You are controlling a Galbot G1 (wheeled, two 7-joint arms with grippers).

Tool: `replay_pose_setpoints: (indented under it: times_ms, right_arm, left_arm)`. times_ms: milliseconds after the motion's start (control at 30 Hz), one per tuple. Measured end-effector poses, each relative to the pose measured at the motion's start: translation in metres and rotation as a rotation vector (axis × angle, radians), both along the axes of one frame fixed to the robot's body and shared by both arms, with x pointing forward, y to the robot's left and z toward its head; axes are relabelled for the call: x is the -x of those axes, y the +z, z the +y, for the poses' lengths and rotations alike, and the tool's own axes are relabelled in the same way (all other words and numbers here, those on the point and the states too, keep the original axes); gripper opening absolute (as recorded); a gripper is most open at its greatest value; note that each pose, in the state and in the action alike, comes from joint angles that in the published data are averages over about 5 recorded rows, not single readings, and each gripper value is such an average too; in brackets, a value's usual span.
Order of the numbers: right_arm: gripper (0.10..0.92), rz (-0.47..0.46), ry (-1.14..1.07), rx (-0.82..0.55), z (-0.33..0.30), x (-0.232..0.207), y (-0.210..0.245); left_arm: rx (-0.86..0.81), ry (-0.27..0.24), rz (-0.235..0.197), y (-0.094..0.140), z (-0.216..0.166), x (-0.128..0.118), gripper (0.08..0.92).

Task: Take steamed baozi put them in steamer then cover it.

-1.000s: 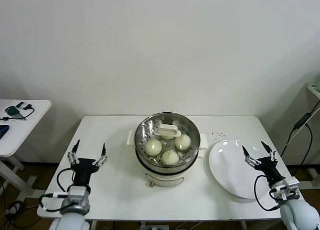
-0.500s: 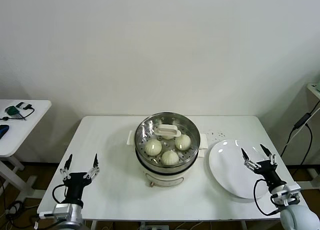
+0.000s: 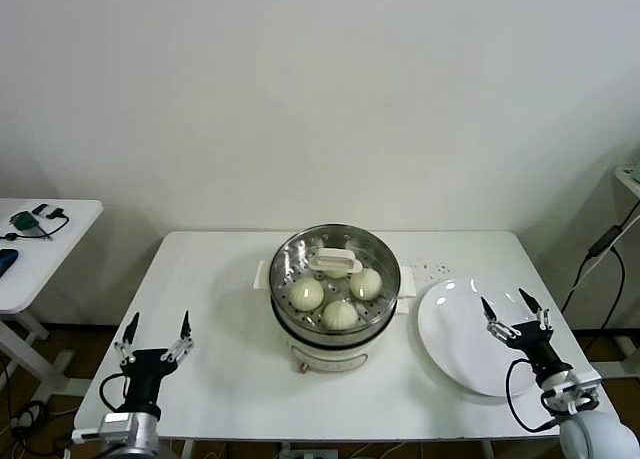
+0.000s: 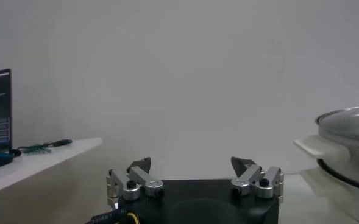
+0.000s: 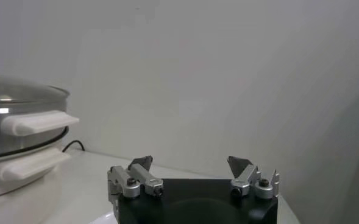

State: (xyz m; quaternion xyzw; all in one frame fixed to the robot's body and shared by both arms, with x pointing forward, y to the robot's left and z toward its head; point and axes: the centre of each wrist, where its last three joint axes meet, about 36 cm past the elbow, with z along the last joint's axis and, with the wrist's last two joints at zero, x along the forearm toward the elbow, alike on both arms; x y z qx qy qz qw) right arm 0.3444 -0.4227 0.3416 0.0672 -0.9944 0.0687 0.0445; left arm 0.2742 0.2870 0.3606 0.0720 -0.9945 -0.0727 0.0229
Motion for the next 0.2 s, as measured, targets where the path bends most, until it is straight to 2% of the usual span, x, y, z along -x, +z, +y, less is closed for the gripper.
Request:
replay_pose_setpoints:
  times_ms: [200]
  right_arm:
    - [0.823, 0.003, 0.003, -0.007, 0.0013, 0.0011, -0.0028]
  left_arm:
    - [0.001, 0.0, 0.001, -0.0017, 0.0029, 0.0014, 0.823]
